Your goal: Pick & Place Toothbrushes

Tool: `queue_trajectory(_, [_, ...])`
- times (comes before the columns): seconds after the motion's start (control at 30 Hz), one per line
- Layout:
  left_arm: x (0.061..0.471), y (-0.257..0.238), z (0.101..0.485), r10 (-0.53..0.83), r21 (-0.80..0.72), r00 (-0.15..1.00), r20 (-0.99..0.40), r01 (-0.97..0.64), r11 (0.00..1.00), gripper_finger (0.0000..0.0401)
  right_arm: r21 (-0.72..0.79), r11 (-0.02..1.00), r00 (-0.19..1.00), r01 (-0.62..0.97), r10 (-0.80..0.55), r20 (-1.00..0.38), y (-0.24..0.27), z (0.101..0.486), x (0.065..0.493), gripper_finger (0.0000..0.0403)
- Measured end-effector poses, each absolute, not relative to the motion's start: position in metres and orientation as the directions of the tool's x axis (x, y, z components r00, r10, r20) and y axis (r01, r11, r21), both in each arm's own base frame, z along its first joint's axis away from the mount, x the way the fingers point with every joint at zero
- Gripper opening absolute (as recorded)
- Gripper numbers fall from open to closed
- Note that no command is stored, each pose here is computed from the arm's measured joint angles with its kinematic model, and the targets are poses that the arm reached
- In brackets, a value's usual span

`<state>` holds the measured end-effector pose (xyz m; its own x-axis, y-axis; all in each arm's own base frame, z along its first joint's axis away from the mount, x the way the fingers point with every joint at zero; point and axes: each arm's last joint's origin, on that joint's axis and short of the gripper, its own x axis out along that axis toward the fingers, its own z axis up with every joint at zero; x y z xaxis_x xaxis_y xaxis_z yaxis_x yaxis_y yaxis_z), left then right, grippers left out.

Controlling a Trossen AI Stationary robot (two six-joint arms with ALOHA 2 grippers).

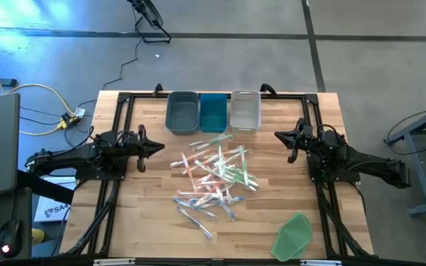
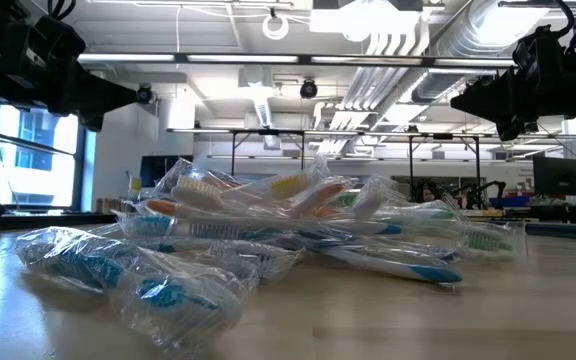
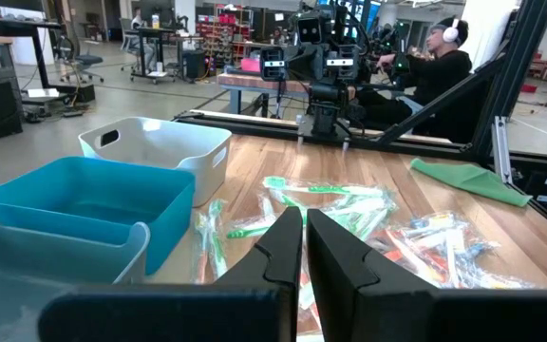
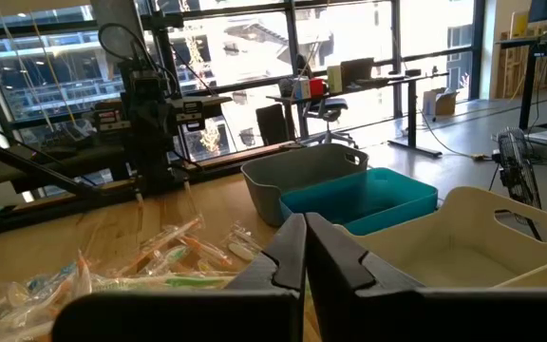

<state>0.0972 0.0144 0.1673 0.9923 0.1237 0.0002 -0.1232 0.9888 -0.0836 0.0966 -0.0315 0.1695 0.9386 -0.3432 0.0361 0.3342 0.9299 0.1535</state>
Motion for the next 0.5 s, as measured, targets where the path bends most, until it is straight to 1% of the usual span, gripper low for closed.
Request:
queue_trajectory(0.43, [0.0972,0.0144,0.1673,0.124,-0.084,0.992,0.0,-0.124,0.989,0.0019,0.154,0.93,0.939,0.334,-0.343,0.036,-0.0315,0.1696,0.0966,0.0003])
queue_trajectory(0.5, [0.0972,0.0143,0.1673,0.122,-0.112,0.992,0.001,-0.122,0.986,0.0019,0.154,0.93,0.939,0.334,-0.343,0.036,-0.0315,0.1696,0.0966,0.0003])
